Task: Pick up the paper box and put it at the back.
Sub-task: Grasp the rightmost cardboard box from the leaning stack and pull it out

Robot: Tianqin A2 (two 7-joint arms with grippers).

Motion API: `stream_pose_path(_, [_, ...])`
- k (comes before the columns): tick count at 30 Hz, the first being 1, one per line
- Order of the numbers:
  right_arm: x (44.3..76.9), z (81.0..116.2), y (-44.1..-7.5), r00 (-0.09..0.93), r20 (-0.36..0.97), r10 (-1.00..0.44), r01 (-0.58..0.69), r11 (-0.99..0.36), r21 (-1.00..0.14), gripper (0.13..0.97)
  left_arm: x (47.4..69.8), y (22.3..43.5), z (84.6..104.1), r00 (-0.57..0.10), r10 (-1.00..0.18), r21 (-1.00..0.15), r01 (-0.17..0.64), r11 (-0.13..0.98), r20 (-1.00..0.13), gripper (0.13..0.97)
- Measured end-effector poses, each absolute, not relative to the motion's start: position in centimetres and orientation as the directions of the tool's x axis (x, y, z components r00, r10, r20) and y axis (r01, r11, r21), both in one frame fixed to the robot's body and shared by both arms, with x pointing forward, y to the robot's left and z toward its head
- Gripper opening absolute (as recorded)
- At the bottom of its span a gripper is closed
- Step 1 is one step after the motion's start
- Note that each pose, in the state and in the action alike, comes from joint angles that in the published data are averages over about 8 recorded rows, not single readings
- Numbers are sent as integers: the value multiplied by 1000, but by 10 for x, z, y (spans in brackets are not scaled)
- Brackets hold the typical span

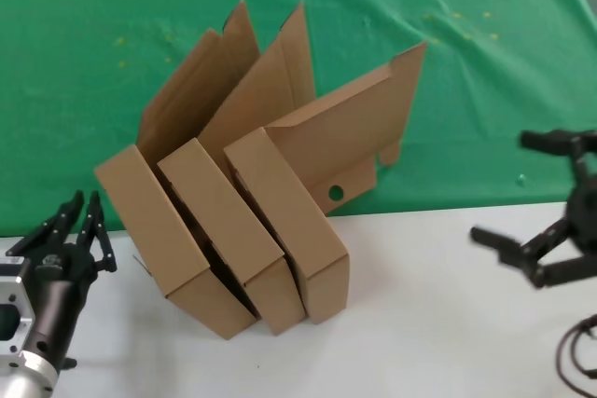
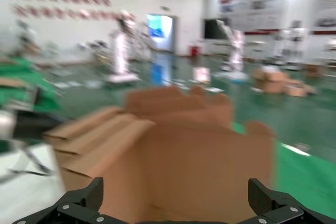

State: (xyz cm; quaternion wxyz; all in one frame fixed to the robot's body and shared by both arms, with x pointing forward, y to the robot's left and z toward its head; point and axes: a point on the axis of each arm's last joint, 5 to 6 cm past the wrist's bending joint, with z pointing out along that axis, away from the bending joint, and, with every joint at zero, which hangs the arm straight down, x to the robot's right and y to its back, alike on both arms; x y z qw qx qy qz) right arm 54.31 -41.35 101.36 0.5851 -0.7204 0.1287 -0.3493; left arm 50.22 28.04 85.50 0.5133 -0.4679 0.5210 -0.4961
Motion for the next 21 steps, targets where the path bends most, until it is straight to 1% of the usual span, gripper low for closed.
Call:
stream_pose_path(3, [554,1007,-409,787,316,-530,221,-236,-946,966,502,280,855,-35,-997,-997,22,70,-71,229])
stream_pose_path(5, [562,999,-404,819,292,-493,217,-206,-954,966,502,280,855,-35,-997,-997,22,70,-71,220])
stream_pose_path(12, [595,966,-391,891,226,-394,193,-122,-974,966,502,280,855,-35,-997,-997,22,70,-71,156])
stream_pose_path(16, [608,949,-385,918,185,-350,167,-83,-983,966,502,280,855,-35,-997,-997,22,70,-71,152])
stream_pose_path(21, [617,930,-375,952,116,-285,110,-35,-993,957,502,280,855,-35,-997,-997,22,70,-71,145])
